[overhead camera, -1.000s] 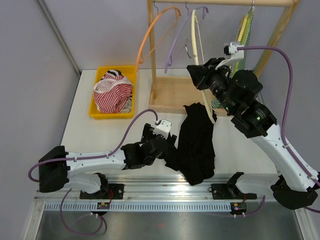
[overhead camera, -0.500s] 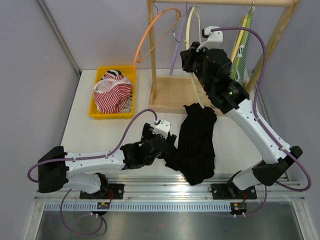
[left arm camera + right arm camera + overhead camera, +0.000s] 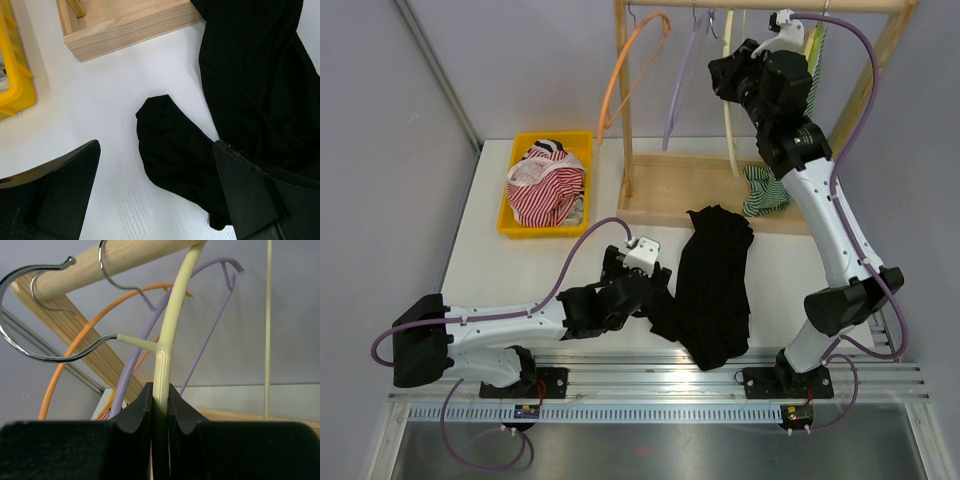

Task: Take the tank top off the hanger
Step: Hang the hanger back to the clothesline with the right arm

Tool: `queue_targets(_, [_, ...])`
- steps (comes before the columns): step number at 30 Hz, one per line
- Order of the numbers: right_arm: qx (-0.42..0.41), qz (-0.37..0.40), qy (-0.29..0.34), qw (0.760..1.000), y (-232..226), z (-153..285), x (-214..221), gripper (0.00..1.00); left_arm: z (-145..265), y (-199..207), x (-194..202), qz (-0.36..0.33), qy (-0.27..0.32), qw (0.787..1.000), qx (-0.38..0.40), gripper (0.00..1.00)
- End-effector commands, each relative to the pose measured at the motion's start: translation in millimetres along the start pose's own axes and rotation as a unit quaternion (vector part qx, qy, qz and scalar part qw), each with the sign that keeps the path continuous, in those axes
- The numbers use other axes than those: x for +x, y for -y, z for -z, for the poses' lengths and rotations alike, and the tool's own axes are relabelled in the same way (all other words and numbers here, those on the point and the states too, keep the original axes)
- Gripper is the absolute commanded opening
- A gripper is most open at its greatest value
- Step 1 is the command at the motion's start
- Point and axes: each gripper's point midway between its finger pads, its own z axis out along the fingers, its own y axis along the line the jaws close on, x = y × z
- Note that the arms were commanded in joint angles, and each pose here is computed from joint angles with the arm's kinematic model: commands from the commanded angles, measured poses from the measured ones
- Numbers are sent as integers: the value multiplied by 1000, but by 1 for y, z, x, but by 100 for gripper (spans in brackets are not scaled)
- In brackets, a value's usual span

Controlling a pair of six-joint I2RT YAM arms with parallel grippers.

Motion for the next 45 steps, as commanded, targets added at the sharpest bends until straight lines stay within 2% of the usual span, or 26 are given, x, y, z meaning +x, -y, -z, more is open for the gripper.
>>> queue_targets(1, [-68,-31,66,995,-29,-5,-55,0,-1,-1,-10,12,17,1000,-10,99])
queue_targets(12, [-69,-67,70,993,-11,-47,-71,0,0,-4,-10,8,20,1000,-17,99])
queue_targets(27, [-24,-82,12,996,37,-84,-13,0,-1,-3,-10,10,19,1000,-16,99])
queue_targets(37, [-12,-75,-14,997,49,-77,13,0,0,-1,-10,13,19,1000,-9,99])
queue_targets(42, [-33,-74,-24,996,39,-64,13,0,-1,1,-9,10,16,1000,-6,99])
queue_targets(45, [-57,-65,-15,996,28,-57,2,5,-1,1,-10,11,17,1000,-6,99])
